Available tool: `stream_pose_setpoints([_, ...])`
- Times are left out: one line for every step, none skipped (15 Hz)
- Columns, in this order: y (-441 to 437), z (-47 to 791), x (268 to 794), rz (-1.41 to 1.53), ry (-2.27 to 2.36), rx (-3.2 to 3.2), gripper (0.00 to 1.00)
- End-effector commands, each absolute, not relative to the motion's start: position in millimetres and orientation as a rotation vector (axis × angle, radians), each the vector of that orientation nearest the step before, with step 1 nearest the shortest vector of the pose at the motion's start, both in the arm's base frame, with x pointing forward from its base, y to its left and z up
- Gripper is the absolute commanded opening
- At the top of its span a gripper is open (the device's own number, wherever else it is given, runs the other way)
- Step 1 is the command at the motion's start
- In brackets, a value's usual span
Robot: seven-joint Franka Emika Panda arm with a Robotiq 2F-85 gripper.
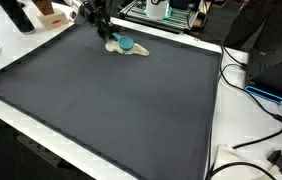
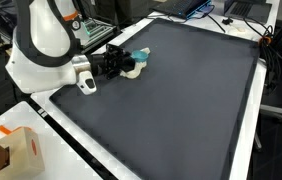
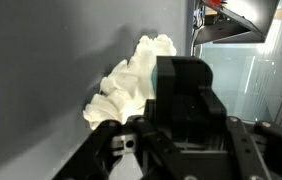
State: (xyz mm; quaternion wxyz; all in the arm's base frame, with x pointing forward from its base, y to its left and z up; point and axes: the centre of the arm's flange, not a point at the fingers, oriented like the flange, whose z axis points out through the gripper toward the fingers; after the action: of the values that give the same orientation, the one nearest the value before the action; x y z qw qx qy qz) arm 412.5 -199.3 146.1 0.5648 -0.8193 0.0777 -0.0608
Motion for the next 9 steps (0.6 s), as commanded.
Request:
stream_pose_setpoints([-216.1, 107.5, 406.7, -0.098, 0.304, -1.979, 0.25])
stream_pose_setpoints([-215.8, 107.3, 406.7, -0.084, 0.336, -1.987, 0.25])
stream_pose_setpoints([-214.4, 108.5, 407.3, -0.072, 0.363, -2.006, 0.25])
stream_pose_setpoints([-213.3, 109.7, 407.8, -0.068, 0.375, -2.013, 0.25])
stream_pose_setpoints([-211.4, 111.9, 408.7, -0.061, 0.380, -2.022, 0.25])
stream_pose_setpoints([-210.0, 113.3, 409.4, -0.058, 0.380, -2.032, 0.25])
stream_pose_setpoints([-207.3, 115.3, 410.4, -0.055, 0.370, -2.044, 0.25])
stream_pose_setpoints([-204.0, 116.2, 411.7, -0.050, 0.359, -2.052, 0.25])
stream_pose_setpoints([-201.7, 116.9, 413.0, -0.051, 0.353, -2.060, 0.25])
